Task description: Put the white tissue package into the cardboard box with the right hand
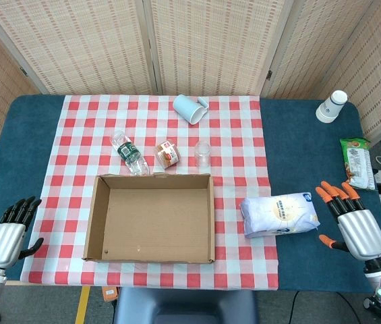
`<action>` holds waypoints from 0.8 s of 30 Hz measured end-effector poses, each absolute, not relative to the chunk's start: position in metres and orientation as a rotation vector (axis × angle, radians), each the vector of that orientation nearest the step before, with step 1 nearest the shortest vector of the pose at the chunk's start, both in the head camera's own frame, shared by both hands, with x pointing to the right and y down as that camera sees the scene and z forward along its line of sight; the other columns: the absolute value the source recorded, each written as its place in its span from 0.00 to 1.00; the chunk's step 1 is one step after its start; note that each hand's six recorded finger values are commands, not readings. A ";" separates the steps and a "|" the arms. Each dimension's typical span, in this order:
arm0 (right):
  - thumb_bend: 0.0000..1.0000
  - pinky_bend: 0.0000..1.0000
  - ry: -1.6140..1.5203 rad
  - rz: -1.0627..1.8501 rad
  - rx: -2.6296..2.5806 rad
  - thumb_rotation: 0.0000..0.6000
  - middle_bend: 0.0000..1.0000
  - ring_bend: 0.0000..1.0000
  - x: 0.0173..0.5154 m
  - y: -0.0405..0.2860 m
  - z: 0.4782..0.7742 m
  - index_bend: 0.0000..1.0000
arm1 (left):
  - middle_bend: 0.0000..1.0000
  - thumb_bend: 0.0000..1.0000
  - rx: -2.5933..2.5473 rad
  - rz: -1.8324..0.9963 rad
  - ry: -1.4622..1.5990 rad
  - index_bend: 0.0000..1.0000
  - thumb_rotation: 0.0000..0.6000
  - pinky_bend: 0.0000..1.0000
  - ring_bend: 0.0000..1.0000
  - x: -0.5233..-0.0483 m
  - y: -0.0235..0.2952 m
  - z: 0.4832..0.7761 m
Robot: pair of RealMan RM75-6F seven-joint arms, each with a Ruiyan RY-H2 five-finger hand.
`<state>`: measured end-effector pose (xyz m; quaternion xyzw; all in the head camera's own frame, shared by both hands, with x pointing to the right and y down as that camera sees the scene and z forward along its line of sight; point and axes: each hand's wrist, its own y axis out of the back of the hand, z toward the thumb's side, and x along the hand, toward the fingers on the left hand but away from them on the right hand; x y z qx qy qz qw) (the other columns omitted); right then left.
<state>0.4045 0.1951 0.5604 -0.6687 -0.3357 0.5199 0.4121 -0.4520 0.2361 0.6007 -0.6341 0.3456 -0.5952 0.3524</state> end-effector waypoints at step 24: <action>0.00 0.00 -0.837 1.272 -1.729 1.00 0.00 0.00 0.392 0.185 0.537 0.00 | 0.00 0.28 -1.647 -1.544 0.874 0.00 1.00 0.13 0.00 -0.448 0.239 0.603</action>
